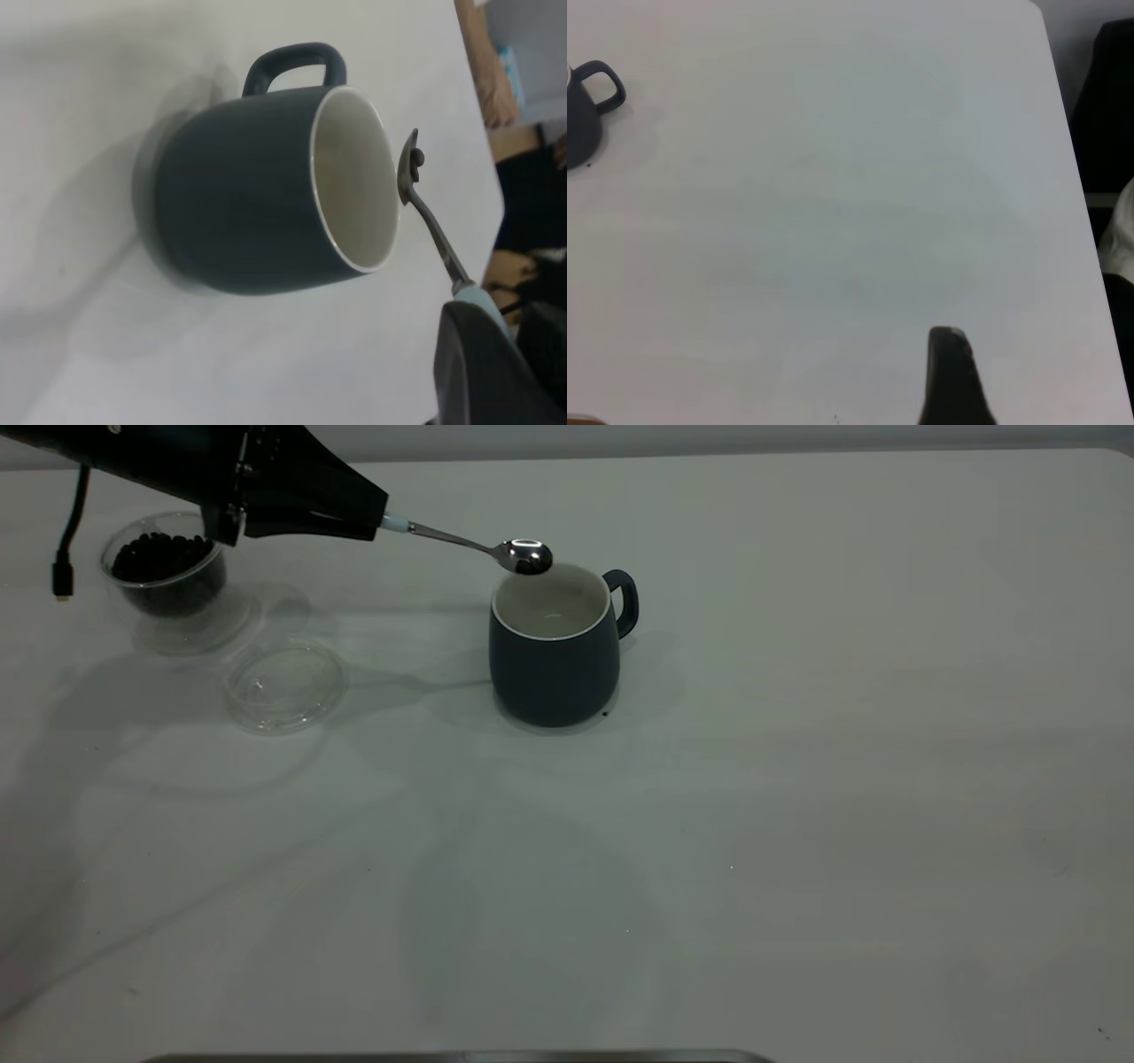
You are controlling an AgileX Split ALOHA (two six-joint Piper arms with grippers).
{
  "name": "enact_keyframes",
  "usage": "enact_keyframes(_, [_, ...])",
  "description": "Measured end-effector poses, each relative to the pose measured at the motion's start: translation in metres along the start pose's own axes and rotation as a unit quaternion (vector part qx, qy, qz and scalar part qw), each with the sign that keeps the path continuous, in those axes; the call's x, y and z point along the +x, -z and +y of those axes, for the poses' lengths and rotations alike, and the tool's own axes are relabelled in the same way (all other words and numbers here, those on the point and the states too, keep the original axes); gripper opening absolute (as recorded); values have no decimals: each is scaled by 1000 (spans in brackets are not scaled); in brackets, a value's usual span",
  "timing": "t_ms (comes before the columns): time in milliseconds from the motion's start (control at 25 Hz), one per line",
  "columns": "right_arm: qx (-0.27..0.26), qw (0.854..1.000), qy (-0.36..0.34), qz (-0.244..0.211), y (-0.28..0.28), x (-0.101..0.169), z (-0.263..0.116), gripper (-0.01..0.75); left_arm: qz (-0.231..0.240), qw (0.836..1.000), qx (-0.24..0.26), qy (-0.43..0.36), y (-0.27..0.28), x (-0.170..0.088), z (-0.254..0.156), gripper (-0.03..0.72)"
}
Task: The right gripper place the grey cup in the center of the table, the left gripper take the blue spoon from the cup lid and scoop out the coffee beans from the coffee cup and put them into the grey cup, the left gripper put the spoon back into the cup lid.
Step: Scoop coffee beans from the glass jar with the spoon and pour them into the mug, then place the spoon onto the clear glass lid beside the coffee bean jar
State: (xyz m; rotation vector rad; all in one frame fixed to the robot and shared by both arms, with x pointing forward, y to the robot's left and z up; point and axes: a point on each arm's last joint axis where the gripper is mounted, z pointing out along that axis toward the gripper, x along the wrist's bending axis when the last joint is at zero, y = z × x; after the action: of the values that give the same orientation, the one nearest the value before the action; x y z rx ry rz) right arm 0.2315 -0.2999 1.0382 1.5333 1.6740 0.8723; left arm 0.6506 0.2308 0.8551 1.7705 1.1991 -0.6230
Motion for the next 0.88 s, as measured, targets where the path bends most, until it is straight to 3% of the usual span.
enact_keyframes(360, [0,1000,1,0,0,0,0,462,17,984,-1,-178,-2,2,1,123])
enact_keyframes(520, [0,1000,0,0,0,0,0,462,23,976,-2,-215,-2,3,2,123])
enact_keyframes(680, [0,1000,0,0,0,0,0,462,19,984,-6,-176,0,3,2,123])
enact_keyframes(880, [0,1000,0,0,0,0,0,462,-14,999,-13,-27,30,10,-4,123])
